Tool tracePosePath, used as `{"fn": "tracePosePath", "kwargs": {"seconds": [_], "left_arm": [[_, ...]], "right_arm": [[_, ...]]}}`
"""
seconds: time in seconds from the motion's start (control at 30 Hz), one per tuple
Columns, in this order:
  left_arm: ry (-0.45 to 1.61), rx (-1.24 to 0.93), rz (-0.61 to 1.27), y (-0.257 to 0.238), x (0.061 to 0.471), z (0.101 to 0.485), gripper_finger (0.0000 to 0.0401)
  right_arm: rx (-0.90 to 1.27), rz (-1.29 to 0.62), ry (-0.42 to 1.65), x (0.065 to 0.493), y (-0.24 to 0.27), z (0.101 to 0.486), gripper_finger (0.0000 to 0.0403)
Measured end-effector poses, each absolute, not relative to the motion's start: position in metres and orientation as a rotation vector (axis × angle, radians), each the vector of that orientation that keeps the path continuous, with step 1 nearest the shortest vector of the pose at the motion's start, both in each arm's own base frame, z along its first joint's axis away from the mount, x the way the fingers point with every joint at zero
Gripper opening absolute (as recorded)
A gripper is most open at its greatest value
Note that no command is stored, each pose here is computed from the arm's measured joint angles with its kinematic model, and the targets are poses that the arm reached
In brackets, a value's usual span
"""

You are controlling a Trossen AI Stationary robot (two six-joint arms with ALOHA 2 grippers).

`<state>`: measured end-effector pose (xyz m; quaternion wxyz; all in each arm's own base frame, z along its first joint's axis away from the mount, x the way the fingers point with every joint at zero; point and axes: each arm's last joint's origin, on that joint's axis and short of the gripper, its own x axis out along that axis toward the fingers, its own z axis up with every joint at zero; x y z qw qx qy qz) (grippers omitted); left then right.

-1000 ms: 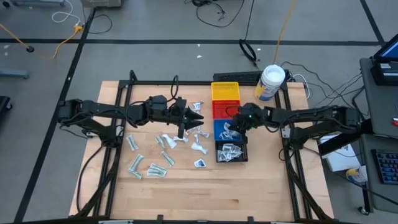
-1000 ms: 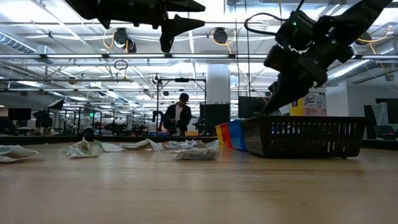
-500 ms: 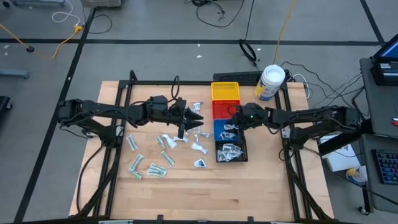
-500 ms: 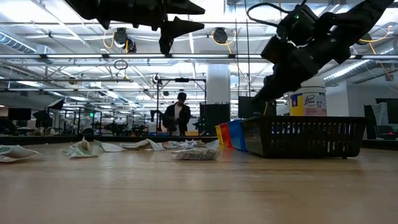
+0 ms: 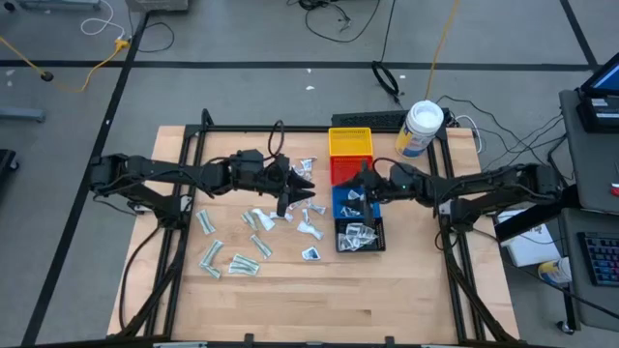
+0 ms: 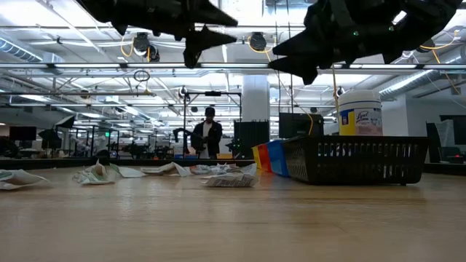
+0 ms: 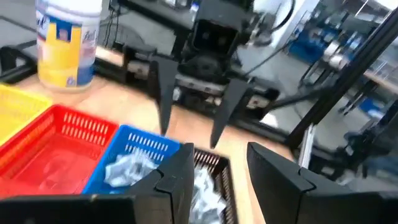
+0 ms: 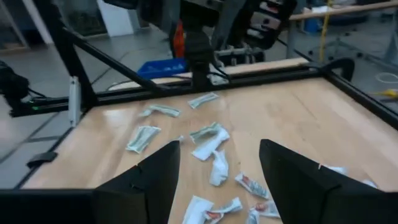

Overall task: Pick & Place First Aid Supplies
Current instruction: Put the blue alcohol pad into the blue bin

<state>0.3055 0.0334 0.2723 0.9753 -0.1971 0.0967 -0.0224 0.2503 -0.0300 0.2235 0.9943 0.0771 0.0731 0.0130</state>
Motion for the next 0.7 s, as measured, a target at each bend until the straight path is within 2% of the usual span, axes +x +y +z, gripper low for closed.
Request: {"fn": "tracePosePath", "kwargs": {"seconds": [0.1,0.3,0.47,0.7], "left_arm": [[0.351,-0.367,-0.029,0.027,0.306,0.269,0.0154],[0.734,-0.144,0.026,0.009,0.307,0.28,0.0154],[0.933,-0.13,-0.003,-0.002,0.313,0.286,0.0154],[1.023,-0.107,-0.064,-0.033,0.338,0.288,0.0154]], "right_arm": [[0.15,0.0,0.142,0.251,-0.025,0.224,0.0214],[0.125,-0.094,0.095,0.253,-0.021,0.235,0.0213],[0.068,-0.168,0.039,0.249,-0.023,0.249,0.0213],[0.065,-0.173,-0.01,0.238,-0.024,0.262,0.0212]]}}
